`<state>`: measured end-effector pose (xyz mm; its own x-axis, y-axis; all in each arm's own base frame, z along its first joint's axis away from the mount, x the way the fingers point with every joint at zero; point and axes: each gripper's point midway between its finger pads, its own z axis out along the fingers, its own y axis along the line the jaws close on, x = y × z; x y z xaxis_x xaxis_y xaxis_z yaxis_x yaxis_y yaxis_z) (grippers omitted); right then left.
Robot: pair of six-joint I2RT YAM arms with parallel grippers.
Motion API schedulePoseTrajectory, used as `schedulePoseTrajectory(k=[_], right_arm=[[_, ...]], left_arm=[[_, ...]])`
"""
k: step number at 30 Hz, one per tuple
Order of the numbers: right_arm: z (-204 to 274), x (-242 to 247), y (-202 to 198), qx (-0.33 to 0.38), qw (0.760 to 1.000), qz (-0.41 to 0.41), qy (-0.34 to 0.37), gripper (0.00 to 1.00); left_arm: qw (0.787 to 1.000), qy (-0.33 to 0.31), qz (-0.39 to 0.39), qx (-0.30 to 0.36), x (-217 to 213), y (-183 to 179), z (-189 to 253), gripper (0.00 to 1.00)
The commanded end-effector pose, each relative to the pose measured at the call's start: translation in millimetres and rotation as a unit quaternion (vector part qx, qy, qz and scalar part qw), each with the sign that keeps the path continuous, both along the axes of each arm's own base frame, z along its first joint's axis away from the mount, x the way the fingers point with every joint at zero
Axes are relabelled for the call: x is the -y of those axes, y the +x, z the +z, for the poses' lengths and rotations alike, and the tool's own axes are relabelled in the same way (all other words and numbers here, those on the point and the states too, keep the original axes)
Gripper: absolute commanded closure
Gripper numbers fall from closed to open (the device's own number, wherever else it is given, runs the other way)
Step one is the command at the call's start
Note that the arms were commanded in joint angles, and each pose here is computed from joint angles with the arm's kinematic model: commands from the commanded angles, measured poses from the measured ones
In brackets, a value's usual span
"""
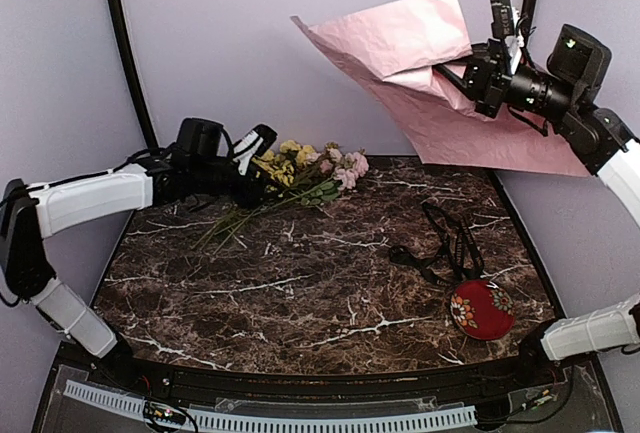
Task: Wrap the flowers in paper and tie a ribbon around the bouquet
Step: Unfold the folded wrapping paper at the center of the board.
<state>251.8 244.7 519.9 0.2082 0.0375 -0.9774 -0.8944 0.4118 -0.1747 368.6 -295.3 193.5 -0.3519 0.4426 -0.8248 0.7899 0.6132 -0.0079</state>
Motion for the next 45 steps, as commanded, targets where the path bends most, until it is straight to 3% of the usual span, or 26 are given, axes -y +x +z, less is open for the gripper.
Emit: schedulePoseTrajectory(k=[1,4,6,9,12,17,20,23,26,32,34,37,41,45], right_arm=[[23,-11,-77,0.071,0.99,0.122,-0.001,1.0],[35,-10,-100,0.074,0.983,0.164,0.018,1.0],[39,-10,-114,0.072,0.977,0.2,0.024,1.0],[42,-8,-127,0.065,0.97,0.234,0.03,1.0],[45,-5,-122,0.064,0.977,0.202,0.035,1.0],[49,21,-44,-0.004,0.996,-0.023,0.082,1.0],[20,42,22,-0.082,0.982,-0.143,0.09,1.0],[-42,47,88,-0.179,0.96,-0.204,0.066,1.0],[-126,36,144,-0.276,0.934,-0.224,0.026,1.0],[-255,5,223,-0.394,0.888,-0.231,-0.051,1.0],[-282,6,248,-0.407,0.873,-0.26,-0.071,1.0],[-304,4,268,-0.408,0.867,-0.272,-0.087,1.0],[-324,-3,273,-0.417,0.866,-0.257,-0.099,1.0],[-340,-10,261,-0.419,0.873,-0.222,-0.117,1.0]], left_arm=[[0.984,-0.097,-0.033,0.145,-14,-30,105,0.45],[0.972,-0.115,0.01,0.206,-43,-44,148,0.38],[0.962,-0.114,0.078,0.235,-74,-40,166,0.33],[0.949,-0.101,0.186,0.235,-122,-23,176,0.31],[0.931,-0.091,0.285,0.208,-167,-4,172,0.34],[0.911,-0.1,0.372,0.145,-214,17,149,0.35],[0.898,-0.096,0.411,0.121,-235,25,137,0.35],[0.888,-0.08,0.445,0.089,-254,31,119,0.36],[0.886,-0.063,0.455,0.064,-259,35,103,0.37],[0.894,-0.033,0.446,0.023,-254,43,76,0.38],[0.901,-0.036,0.431,0.012,-248,47,68,0.39],[0.918,-0.065,0.39,-0.016,-226,52,50,0.42],[0.931,-0.101,0.341,-0.077,-197,50,13,0.47],[0.934,-0.075,0.342,-0.078,-188,41,-5,0.48]])
